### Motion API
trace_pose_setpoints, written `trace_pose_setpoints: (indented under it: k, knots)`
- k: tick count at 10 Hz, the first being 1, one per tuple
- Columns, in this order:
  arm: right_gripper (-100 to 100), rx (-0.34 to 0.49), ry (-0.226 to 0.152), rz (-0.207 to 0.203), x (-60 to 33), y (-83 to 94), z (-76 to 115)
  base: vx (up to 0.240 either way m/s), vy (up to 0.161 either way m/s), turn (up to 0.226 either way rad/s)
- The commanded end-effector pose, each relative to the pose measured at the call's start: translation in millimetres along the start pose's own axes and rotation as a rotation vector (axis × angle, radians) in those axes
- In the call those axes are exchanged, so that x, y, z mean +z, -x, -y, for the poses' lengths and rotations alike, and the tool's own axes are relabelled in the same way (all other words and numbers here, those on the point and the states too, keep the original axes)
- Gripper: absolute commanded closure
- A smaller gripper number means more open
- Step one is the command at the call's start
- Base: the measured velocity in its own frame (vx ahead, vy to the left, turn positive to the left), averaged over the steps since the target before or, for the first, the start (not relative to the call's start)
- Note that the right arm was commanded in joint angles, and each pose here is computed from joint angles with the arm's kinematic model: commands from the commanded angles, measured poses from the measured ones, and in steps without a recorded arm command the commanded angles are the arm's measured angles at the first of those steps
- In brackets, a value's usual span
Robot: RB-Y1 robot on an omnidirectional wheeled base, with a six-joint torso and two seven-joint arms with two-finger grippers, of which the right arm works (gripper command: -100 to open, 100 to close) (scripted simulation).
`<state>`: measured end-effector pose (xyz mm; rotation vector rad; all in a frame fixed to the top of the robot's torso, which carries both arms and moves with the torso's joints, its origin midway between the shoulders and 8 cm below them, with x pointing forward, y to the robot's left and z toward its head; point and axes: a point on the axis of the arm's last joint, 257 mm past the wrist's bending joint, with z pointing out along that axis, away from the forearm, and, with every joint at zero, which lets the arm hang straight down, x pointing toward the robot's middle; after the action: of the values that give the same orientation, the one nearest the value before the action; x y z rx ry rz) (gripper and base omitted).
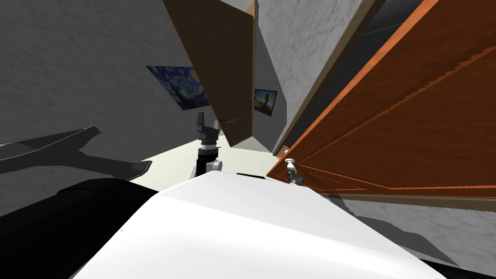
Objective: Pull the door open
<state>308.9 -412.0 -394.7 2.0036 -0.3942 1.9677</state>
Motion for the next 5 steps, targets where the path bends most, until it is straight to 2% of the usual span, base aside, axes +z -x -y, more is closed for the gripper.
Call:
trace_pose_setpoints:
  k: [1, 2, 5]
  knots:
    - [-100, 0.000, 0.000, 0.000, 0.0, 0.0, 0.0, -0.014, -0.035, -0.029]
    - [-100, 0.007, 0.009, 0.017, 2.5, 0.5, -10.6, 0.029, 0.010, -0.066]
    - [-100, 0.015, 0.010, 0.024, 4.9, -0.8, -14.0, 0.041, 0.048, -0.017]
